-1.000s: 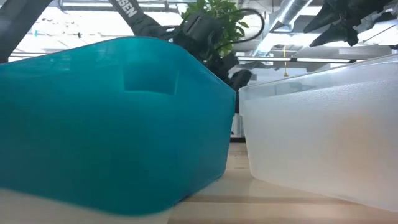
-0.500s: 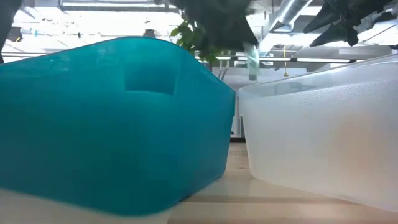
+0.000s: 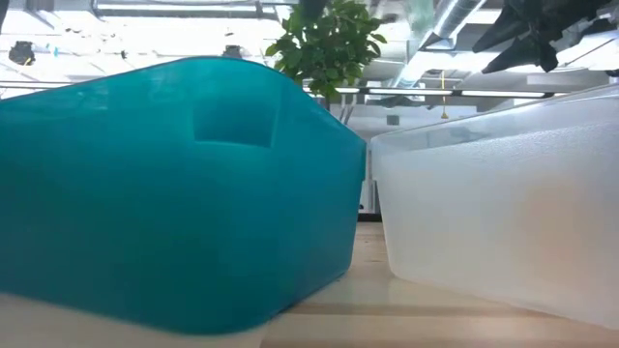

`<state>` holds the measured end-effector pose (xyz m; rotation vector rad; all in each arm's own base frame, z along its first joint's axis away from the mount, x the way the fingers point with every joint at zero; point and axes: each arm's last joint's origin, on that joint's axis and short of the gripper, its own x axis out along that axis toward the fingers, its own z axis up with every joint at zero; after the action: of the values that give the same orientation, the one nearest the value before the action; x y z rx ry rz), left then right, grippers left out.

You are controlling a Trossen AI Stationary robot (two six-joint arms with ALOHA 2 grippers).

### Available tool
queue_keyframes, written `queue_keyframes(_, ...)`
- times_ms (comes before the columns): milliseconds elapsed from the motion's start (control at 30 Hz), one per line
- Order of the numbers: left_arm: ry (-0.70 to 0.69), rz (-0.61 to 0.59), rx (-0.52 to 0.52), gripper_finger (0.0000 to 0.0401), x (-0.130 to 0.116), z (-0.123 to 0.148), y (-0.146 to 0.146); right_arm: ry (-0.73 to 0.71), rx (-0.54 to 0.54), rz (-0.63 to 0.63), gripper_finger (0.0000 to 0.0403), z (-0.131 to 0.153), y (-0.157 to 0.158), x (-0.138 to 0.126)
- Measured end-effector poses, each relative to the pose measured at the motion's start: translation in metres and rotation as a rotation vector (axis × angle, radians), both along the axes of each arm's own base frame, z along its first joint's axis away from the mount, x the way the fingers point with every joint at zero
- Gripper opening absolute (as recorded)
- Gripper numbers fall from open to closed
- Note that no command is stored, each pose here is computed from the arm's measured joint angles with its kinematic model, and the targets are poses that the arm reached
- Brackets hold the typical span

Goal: Pick and place medicine bottles into bin by pill shape (circle, oval)
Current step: Put the small blue pill bottle into the transparent bin

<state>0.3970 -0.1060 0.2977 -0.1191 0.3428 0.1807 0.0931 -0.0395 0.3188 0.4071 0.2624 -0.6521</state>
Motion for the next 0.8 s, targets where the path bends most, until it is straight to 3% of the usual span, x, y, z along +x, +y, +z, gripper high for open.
queue_keyframes(200, -0.042, -0.091, -0.032, 0.0115, 0.004, -0.023, -0.042, 0.021, 0.008, 0.0, 0.0271, -0.002, 0.0, -0.001)
queue_keyframes(433, -0.054, -0.163, -0.049, 0.0115, 0.019, -0.082, -0.087, 0.044, 0.029, -0.005, 0.0271, -0.005, 0.001, -0.002)
queue_keyframes(600, -0.05, -0.145, -0.075, 0.0115, 0.025, -0.114, -0.106, 0.079, 0.045, -0.007, 0.0271, -0.008, 0.001, -0.003)
queue_keyframes(800, 0.016, -0.085, -0.027, 0.0115, 0.024, -0.146, -0.111, 0.101, 0.052, -0.007, 0.0271, -0.01, 0.002, -0.004)
